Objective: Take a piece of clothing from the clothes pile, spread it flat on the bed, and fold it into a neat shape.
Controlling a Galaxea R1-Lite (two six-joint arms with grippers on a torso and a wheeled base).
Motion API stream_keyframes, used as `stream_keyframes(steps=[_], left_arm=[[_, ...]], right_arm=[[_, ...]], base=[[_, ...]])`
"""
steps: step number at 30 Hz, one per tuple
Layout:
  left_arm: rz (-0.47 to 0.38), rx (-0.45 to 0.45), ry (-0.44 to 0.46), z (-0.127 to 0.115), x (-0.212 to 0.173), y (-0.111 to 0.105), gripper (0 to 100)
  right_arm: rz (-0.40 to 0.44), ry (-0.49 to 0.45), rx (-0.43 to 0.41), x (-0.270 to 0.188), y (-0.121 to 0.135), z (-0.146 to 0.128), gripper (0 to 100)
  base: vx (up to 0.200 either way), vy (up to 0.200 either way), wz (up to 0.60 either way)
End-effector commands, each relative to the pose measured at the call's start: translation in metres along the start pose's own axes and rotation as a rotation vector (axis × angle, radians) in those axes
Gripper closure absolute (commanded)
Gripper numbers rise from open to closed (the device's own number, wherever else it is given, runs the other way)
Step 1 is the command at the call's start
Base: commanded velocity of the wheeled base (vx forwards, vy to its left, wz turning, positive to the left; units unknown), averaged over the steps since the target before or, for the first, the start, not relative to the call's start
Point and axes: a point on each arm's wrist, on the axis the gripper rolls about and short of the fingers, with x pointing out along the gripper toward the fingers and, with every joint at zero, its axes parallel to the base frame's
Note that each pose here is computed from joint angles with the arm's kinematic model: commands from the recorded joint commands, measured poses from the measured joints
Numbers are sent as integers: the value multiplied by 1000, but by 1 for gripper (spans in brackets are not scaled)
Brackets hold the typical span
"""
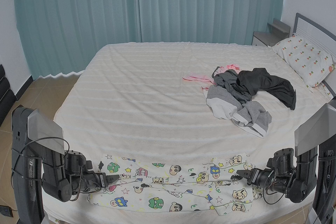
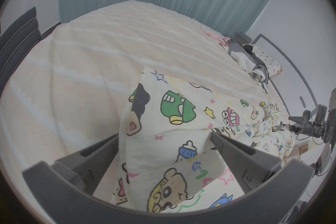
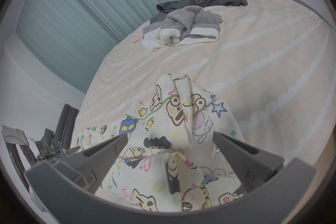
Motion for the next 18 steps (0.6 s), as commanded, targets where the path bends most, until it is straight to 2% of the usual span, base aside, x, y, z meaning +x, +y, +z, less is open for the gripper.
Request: stream_keyframes(steps=[1, 11, 18], left_arm=[[-4, 7, 8, 0, 2, -2, 100], [8, -2, 50, -9, -12, -3, 100], [22, -23, -7, 3, -20, 4, 100]], right_arm=[[12, -15, -1, -1, 2, 2, 0], [11, -13, 0, -1, 1, 2, 0], [9, -12, 2, -2, 1, 2, 0]], base=[[0, 0, 0], [0, 0, 0], [0, 0, 0]])
